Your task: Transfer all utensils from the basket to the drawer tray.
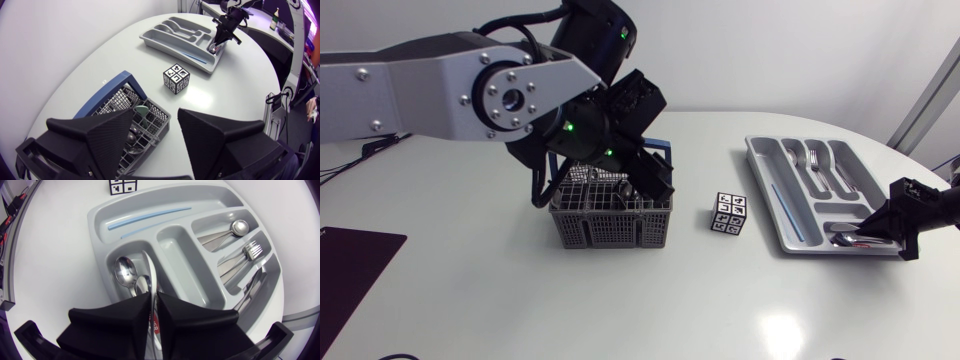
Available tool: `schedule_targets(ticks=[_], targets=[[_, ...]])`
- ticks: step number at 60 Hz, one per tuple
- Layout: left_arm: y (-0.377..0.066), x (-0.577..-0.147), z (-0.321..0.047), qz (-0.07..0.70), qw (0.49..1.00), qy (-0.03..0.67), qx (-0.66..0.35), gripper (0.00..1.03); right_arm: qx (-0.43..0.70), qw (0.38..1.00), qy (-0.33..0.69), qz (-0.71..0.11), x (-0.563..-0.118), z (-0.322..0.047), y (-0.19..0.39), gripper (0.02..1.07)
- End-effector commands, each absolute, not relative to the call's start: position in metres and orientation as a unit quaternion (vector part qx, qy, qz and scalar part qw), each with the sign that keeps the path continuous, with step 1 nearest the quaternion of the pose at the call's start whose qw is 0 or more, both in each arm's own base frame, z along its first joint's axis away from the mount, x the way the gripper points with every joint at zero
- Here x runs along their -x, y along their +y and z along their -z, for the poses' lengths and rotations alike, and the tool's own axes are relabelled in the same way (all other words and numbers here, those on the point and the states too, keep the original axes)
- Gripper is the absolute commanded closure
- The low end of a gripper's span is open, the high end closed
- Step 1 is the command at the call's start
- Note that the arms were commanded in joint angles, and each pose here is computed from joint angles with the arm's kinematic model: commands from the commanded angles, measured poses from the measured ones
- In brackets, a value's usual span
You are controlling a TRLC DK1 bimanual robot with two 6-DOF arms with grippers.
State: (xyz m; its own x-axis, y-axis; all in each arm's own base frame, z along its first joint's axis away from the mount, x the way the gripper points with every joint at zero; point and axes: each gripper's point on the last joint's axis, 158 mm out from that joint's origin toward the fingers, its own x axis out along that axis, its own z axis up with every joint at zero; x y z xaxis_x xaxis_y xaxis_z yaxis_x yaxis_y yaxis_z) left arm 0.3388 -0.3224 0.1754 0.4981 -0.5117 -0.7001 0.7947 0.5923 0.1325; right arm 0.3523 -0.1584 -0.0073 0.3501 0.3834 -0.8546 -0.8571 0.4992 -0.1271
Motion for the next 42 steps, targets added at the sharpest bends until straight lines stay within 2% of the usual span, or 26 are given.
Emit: schedule_targets(ticks=[1, 14, 18, 26, 33, 42], targets=[[-0.321, -0.329, -0.174, 0.403, 0.827, 0.304, -0.247, 0.40, 0.301, 0.759, 0.400, -0.415, -0.350, 0.019, -0.156, 0.72], [-0.323, -0.327, -0.173, 0.418, 0.816, 0.283, -0.281, 0.40, 0.302, 0.775, 0.386, -0.399, -0.343, -0.006, -0.150, 0.43], [-0.322, -0.327, -0.170, 0.416, 0.811, 0.273, -0.307, 0.37, 0.298, 0.783, 0.380, -0.391, -0.340, -0.018, -0.144, 0.35], [-0.321, -0.332, -0.167, 0.416, 0.799, 0.245, -0.358, 0.36, 0.298, 0.788, 0.364, -0.396, -0.331, -0.035, -0.118, 0.27], [-0.317, -0.335, -0.156, 0.420, 0.769, 0.220, -0.429, 0.36, 0.296, 0.790, 0.351, -0.407, -0.319, -0.048, -0.088, 0.21], [-0.315, -0.342, -0.154, 0.421, 0.740, 0.186, -0.490, 0.36, 0.287, 0.792, 0.337, -0.421, -0.309, -0.058, -0.051, 0.21]])
